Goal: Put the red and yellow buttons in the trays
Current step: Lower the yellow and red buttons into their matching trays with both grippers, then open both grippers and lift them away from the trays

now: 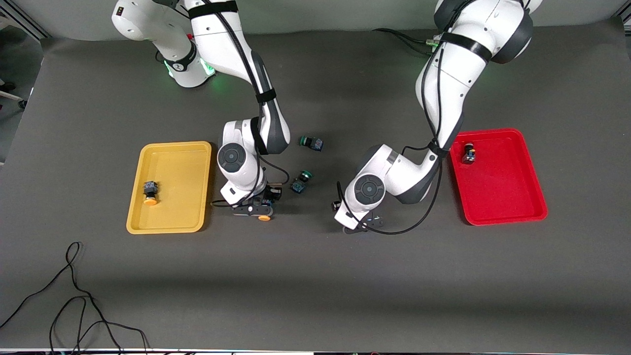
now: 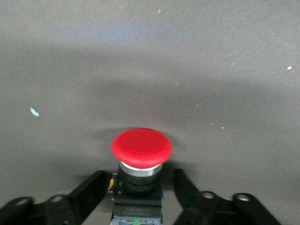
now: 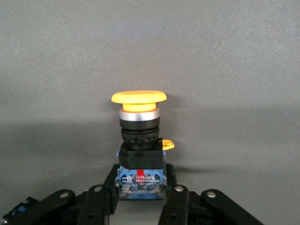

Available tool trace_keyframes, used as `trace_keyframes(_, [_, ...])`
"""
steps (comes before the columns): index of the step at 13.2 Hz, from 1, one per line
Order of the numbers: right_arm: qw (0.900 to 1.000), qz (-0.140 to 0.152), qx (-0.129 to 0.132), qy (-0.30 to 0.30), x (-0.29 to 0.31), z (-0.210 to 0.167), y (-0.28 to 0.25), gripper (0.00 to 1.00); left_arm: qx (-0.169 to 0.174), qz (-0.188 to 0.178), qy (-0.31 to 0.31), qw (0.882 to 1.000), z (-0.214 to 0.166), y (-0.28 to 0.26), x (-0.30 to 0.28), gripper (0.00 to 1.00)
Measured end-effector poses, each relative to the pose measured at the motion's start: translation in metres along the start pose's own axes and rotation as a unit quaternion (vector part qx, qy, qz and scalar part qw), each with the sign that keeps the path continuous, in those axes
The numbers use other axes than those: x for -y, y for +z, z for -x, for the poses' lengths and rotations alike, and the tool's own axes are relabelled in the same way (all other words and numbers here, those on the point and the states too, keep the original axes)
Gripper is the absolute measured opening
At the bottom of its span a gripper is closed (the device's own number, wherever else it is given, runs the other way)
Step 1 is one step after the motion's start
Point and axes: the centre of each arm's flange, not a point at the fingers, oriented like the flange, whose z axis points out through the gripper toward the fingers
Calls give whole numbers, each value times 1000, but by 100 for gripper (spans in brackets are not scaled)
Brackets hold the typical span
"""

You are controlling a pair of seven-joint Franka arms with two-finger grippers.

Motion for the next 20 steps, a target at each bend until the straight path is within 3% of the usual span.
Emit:
trace_keyframes(1, [1000, -2, -2, 0, 1, -2, -3, 41, -3, 2, 1, 1000, -5, -4, 3, 49])
trace_keyframes(2, [1000, -6, 1, 0, 3, -3, -10, 41, -5, 2, -4, 1000, -14, -8, 10, 43])
trace_keyframes(5, [999, -19, 36, 2, -1, -10, -64, 41, 15, -14, -10, 1000, -45, -22, 49, 43])
trace_keyframes(7, [998, -19, 56, -3, -13, -14, -110, 41, 46, -38, 13, 998, -63, -62, 89, 43])
trace_keyframes(11, [995, 26, 88, -40, -75, -24, -156, 41, 80, -49, 87, 992, -82, -157, 241, 43])
trace_keyframes(15, [987, 28, 120, -98, -196, -20, -133, 41, 81, -44, 112, 989, -54, -119, 396, 43])
trace_keyframes(18, [987, 43, 98, -122, -258, -5, -89, 41, 74, -41, 146, 986, -35, -74, 438, 43])
trace_keyframes(20, [987, 27, 102, -123, -265, 4, -55, 41, 63, -32, 157, 985, -34, -64, 460, 44])
